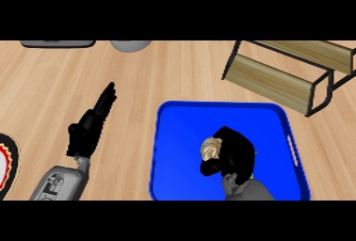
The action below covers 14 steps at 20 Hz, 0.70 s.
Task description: Pick the cupcake from the tray and place it in the tiered shelf
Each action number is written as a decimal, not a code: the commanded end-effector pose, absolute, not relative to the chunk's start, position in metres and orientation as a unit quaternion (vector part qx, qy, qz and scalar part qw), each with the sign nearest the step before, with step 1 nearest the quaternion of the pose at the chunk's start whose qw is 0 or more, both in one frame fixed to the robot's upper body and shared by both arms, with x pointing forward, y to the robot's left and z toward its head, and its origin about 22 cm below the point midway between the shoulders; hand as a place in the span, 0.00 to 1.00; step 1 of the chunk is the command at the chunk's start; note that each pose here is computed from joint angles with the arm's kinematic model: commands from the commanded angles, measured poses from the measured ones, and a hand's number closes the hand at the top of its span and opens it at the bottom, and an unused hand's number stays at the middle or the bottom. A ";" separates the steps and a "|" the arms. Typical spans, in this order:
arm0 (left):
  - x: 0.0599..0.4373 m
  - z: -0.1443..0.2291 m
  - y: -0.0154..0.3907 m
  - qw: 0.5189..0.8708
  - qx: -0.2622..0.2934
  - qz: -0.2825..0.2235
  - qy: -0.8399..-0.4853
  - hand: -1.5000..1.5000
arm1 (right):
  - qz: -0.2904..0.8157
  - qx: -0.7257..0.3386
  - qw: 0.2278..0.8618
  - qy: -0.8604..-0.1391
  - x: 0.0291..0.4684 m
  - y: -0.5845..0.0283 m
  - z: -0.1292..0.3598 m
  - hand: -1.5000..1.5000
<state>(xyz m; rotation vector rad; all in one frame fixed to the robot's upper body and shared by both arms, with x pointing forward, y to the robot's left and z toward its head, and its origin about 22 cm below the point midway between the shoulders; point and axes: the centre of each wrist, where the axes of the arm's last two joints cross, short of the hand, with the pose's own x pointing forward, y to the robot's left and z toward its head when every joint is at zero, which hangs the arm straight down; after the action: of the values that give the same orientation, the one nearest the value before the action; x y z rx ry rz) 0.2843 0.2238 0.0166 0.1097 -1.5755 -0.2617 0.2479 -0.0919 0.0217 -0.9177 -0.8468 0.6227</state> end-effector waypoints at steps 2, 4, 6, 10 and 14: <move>0.289 0.030 0.232 0.688 0.052 -0.133 -0.711 0.50 | 0.270 -0.453 0.766 -0.368 0.276 -0.052 0.048 1.00; 0.288 0.022 0.223 0.692 0.027 -0.133 -0.709 0.50 | 0.259 -0.452 0.773 -0.362 0.298 -0.041 0.054 1.00; 0.287 0.022 0.200 0.686 0.019 -0.144 -0.713 0.50 | 0.257 -0.460 0.766 -0.368 0.319 -0.036 0.073 1.00; 0.291 0.028 0.215 0.688 0.021 -0.139 -0.712 0.50 | 0.228 -0.455 0.766 -0.393 0.342 -0.029 0.080 1.00; 0.293 0.019 0.210 0.692 0.029 -0.147 -0.706 0.50 | 0.166 -0.434 0.746 -0.477 0.342 -0.018 0.105 1.00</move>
<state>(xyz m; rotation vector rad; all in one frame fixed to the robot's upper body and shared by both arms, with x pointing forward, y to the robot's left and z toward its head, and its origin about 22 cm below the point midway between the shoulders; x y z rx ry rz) 0.2916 0.2108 0.0204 0.0579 -1.5879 -0.3156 0.3381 -0.0344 0.0797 -0.9702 -1.0240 0.6302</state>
